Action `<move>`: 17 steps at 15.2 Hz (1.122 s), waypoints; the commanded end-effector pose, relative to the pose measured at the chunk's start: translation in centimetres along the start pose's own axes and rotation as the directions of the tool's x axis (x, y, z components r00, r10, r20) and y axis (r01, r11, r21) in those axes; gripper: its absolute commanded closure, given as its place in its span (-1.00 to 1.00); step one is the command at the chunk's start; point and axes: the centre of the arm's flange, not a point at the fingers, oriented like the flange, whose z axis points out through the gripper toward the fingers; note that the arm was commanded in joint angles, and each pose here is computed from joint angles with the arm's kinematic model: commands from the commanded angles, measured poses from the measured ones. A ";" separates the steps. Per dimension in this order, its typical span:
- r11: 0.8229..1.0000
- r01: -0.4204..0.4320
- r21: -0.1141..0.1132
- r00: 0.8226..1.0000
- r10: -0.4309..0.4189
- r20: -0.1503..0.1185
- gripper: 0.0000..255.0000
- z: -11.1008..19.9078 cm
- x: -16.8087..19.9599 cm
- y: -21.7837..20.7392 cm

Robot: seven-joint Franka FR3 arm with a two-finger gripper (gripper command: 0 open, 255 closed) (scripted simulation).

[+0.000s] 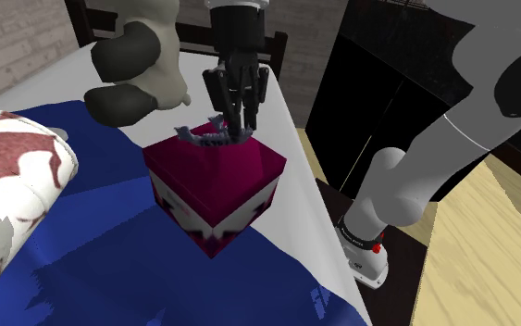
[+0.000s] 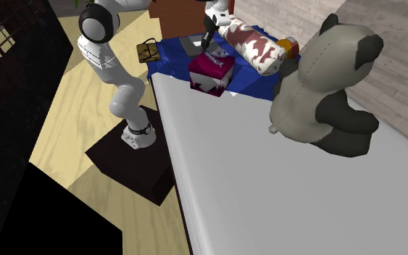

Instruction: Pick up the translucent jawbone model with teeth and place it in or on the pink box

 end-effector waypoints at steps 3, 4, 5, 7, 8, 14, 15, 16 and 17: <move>1.000 0.000 0.000 1.000 0.000 0.000 1.00 1.9 0.6 0.3; 1.000 0.000 0.000 1.000 0.000 0.000 1.00 2.4 0.8 0.4; 1.000 0.000 0.000 1.000 0.000 0.000 1.00 2.9 0.9 0.5; 1.000 0.000 0.000 1.000 0.000 0.000 1.00 3.6 1.1 0.6; 1.000 0.000 0.000 1.000 0.000 0.000 1.00 3.6 1.1 0.6; 1.000 0.000 0.000 1.000 0.000 0.000 1.00 3.6 1.1 0.6; 1.000 0.000 0.000 1.000 0.000 0.000 -1.00 3.6 1.1 0.6; 1.000 0.000 0.000 1.000 0.000 0.000 -1.00 3.6 1.2 0.6; 1.000 0.000 0.000 1.000 0.000 0.000 -1.00 3.6 1.2 0.6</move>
